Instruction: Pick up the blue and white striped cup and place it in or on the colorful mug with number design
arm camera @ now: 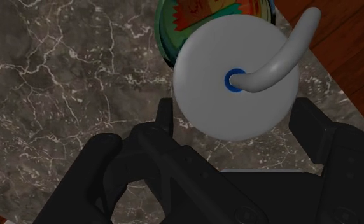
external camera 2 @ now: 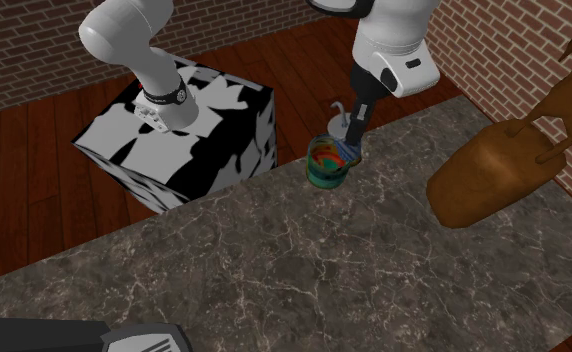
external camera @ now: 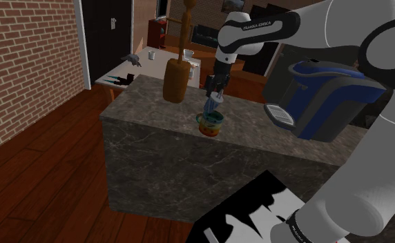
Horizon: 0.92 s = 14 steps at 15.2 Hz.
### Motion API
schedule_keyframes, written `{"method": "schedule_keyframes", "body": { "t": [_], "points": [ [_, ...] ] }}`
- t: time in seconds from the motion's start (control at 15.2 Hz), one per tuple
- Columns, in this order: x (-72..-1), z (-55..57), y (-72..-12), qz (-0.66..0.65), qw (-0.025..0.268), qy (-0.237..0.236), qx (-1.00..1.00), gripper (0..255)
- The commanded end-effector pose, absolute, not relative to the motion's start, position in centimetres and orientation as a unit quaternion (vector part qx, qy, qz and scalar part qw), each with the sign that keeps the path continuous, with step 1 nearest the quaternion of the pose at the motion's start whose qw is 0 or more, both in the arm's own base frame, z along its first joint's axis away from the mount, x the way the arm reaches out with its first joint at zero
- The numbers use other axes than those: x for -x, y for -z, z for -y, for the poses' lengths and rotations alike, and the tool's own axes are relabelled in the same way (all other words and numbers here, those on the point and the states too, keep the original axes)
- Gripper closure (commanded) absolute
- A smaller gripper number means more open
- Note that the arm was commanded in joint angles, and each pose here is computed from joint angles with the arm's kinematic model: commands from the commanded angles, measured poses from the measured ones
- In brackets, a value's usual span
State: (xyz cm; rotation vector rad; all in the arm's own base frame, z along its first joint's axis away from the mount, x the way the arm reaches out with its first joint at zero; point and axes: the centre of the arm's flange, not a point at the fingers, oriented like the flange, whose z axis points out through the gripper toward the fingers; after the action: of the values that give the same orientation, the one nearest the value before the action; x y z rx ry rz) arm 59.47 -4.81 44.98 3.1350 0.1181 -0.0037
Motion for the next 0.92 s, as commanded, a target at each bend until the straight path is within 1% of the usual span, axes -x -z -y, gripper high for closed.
{"method": "schedule_keyframes", "body": {
  "t": [0.0, 0.07, 0.13, 0.46, 0.73, 0.86],
  "points": [
    [-59.5, 4.8, -45.0, -0.038, 0.002, 0.001, -0.999, 255],
    [-59.5, 4.8, -45.0, -0.038, 0.002, 0.001, -0.999, 255],
    [-59.5, 4.8, -45.0, -0.038, 0.002, 0.001, -0.999, 0],
    [-59.5, 4.8, -45.0, -0.038, 0.002, 0.001, -0.999, 0],
    [-59.5, 4.8, -50.0, -0.038, 0.002, 0.001, -0.999, 0],
    [-59.5, 4.8, -50.0, -0.038, 0.002, 0.001, -0.999, 0]
  ]
}}
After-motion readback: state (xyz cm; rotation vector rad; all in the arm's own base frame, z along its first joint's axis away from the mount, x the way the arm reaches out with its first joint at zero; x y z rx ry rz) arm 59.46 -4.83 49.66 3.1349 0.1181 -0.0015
